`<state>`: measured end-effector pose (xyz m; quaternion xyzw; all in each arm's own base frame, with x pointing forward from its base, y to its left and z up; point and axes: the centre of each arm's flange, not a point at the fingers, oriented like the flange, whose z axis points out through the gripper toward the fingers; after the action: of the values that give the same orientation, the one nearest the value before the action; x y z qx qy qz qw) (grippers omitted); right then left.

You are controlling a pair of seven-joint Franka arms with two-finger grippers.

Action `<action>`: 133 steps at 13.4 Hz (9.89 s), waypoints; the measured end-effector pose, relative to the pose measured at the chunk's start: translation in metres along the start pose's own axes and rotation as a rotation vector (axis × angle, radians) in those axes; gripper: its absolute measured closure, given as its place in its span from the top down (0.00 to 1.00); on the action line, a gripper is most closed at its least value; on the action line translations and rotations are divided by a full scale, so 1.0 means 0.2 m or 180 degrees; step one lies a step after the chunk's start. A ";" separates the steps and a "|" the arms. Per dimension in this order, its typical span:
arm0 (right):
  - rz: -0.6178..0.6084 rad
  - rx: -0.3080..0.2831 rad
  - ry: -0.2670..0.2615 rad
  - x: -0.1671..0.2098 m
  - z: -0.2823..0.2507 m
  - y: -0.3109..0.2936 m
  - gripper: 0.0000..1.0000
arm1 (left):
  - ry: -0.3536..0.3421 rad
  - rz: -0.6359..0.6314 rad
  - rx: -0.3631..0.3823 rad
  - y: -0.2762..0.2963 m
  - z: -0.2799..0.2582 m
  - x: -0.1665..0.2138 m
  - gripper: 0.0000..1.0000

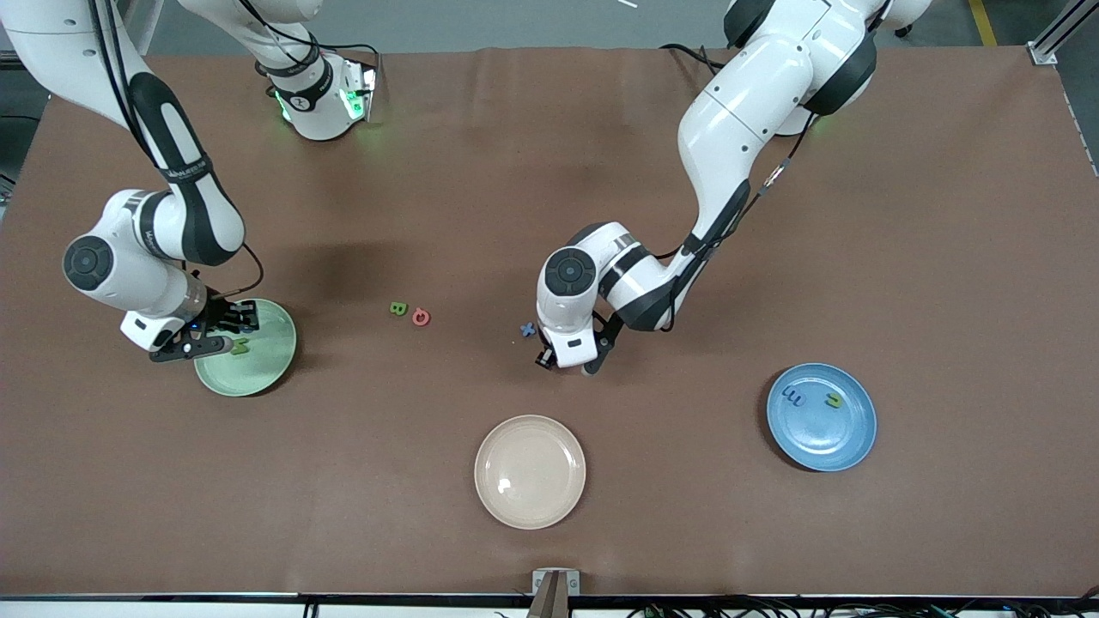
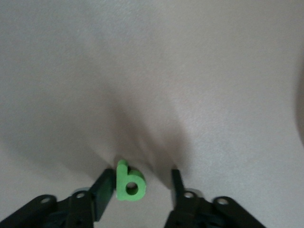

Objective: Sort upper and lower case letters into plates
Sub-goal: 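Grasp the green b with the left gripper while the right gripper places C, then drop the b onto the blue plate while the right gripper returns, then grasp the blue x with the left gripper while the right gripper grasps B, then drop the x onto the blue plate while the right gripper places B, then raise the left arm to rest while the right gripper grasps the pink Q, then place the pink Q onto the green plate with the right gripper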

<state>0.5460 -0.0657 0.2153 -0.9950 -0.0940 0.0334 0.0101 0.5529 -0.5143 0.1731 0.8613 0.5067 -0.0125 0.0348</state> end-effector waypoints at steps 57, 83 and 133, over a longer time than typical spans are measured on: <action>0.0655 0.0080 -0.0203 0.08 0.24 -1.31 0.57 | 0.0014 0.1406 -0.0046 -0.01 -0.05 -0.32 0.59; -0.0029 0.0252 0.0002 0.19 -0.12 0.02 0.35 | 0.0464 0.1161 0.0214 0.16 -0.92 1.11 0.27; 0.1316 0.0044 -0.0073 0.20 0.21 -1.61 0.36 | 0.0770 0.2562 0.0195 -0.72 -2.28 2.44 1.00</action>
<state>0.5220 0.2583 0.1787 -0.9925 0.1123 0.0467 0.0089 0.6585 0.0150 0.5940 0.9864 0.1296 0.0882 -0.0483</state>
